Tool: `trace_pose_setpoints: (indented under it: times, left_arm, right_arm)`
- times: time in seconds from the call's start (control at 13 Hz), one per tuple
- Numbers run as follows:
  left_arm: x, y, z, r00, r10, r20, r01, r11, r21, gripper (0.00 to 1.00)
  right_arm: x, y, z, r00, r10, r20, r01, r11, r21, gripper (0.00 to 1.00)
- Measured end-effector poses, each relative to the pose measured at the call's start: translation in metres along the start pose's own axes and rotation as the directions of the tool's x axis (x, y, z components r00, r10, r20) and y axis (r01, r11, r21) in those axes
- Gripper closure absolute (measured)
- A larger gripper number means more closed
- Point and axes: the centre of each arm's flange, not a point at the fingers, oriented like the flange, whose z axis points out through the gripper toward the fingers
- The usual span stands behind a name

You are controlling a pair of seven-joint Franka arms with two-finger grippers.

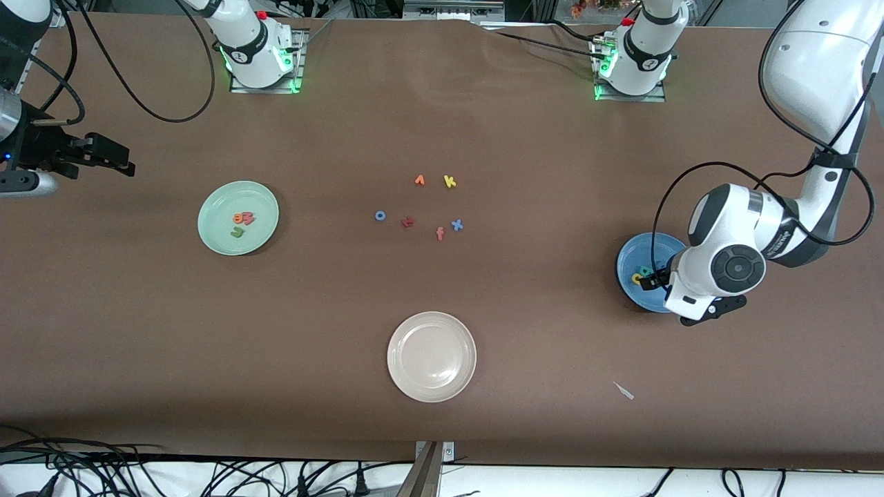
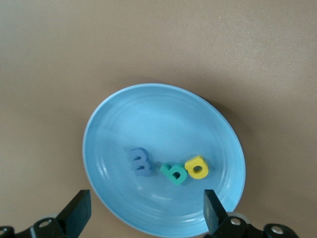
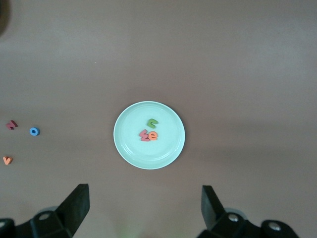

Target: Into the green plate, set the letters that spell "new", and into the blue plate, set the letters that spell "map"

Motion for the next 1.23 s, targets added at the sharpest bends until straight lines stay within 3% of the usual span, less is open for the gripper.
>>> trace_pose_setpoints:
  times: [0.46, 0.62, 0.93, 1.23]
  left_arm:
    - [0.007, -0.032, -0.038, 0.997, 0.073, -0.014, -0.073, 0.997, 0.015, 0.00]
    - [0.002, -0.055, -0.070, 0.993, 0.117, -0.009, -0.117, 0.992, -0.041, 0.00]
    - [-0.033, -0.108, -0.155, 0.967, 0.244, -0.072, -0.251, 0.960, -0.121, 0.00]
    - [-0.088, -0.155, -0.242, 0.960, 0.236, -0.149, -0.263, 0.944, -0.199, 0.00]
  right_arm:
    - [-0.001, 0.000, 0.000, 1.000, 0.000, 0.005, 0.000, 1.000, 0.000, 0.00]
    - [-0.001, 0.000, 0.000, 1.000, 0.000, 0.006, 0.000, 1.000, 0.001, 0.00]
    - [-0.001, 0.000, 0.000, 1.000, 0.000, 0.006, 0.000, 1.000, 0.001, 0.00]
    - [-0.001, 0.000, -0.001, 1.000, 0.000, 0.006, 0.000, 1.000, 0.001, 0.00]
